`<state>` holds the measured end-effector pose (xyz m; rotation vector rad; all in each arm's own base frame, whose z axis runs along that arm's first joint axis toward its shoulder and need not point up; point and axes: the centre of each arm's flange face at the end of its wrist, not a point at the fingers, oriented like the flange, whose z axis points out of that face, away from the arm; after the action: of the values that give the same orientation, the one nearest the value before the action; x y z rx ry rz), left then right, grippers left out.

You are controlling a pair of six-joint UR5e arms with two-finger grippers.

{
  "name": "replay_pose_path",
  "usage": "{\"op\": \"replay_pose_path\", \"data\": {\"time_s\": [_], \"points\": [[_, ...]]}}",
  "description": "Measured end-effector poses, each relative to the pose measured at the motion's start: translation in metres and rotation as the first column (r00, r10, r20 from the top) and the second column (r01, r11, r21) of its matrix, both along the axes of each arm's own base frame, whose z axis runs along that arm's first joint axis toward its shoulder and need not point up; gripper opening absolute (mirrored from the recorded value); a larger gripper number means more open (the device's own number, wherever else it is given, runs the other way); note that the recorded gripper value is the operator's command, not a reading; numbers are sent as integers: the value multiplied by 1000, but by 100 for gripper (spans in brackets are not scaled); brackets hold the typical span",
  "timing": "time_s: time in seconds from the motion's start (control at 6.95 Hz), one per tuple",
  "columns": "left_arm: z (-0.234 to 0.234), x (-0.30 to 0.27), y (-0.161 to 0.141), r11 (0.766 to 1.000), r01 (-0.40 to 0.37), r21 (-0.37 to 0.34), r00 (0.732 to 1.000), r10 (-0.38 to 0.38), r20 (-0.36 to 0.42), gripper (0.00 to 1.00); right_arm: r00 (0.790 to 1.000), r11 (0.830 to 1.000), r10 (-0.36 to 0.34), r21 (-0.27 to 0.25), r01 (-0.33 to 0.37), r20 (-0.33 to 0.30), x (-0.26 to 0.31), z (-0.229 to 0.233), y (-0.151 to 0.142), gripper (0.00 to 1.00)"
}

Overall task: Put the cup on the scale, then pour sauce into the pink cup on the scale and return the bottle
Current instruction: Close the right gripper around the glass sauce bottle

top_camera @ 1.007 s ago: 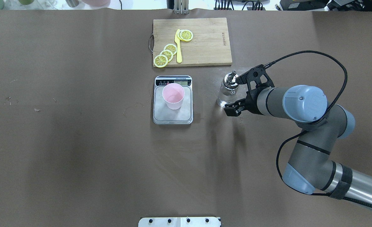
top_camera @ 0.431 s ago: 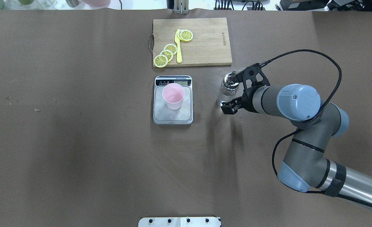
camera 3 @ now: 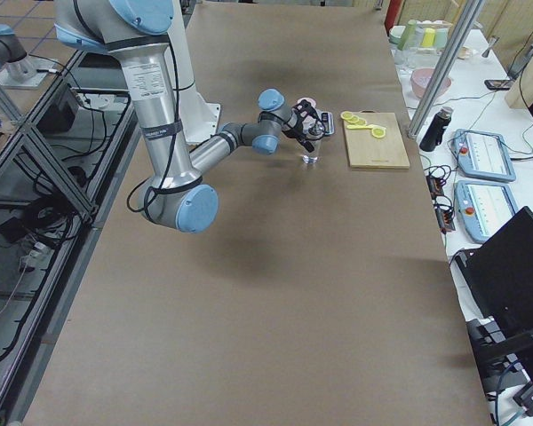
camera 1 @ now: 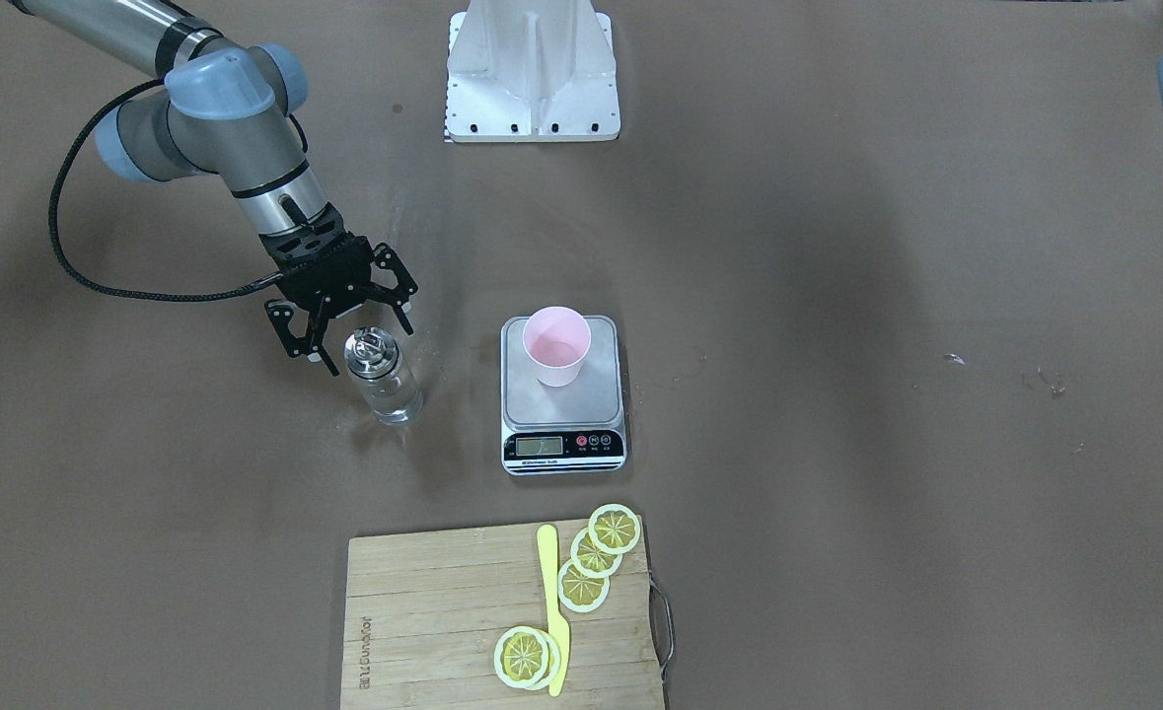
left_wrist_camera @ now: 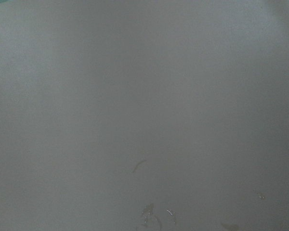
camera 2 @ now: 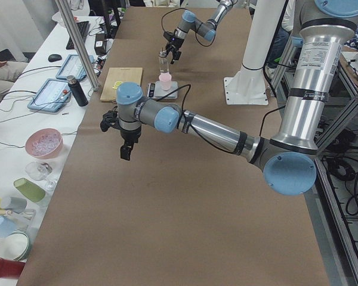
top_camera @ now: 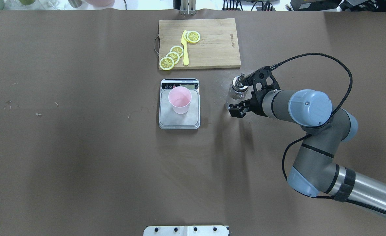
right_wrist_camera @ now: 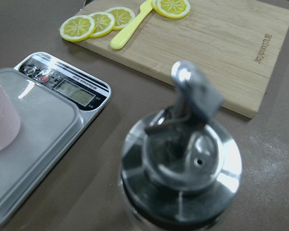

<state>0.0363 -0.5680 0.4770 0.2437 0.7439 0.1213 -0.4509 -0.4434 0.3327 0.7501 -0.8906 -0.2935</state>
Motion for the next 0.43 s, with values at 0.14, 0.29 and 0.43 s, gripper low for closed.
{"op": "replay_pose_path", "data": {"time_s": [0.14, 0.29, 0.43], "points": [[-1, 0, 0, 1000, 0, 2, 1000, 0, 0, 97, 1000, 1000, 3, 6, -3, 12, -1, 2, -1, 99], [-2, 0, 0, 1000, 1, 4, 1000, -1, 0, 97, 1000, 1000, 11, 16, -11, 24, -1, 1, -2, 99], [-3, -1, 1, 1000, 2, 5, 1000, -2, -1, 97, 999, 999, 24, 28, -25, 34, 1, -1, -3, 99]]}}
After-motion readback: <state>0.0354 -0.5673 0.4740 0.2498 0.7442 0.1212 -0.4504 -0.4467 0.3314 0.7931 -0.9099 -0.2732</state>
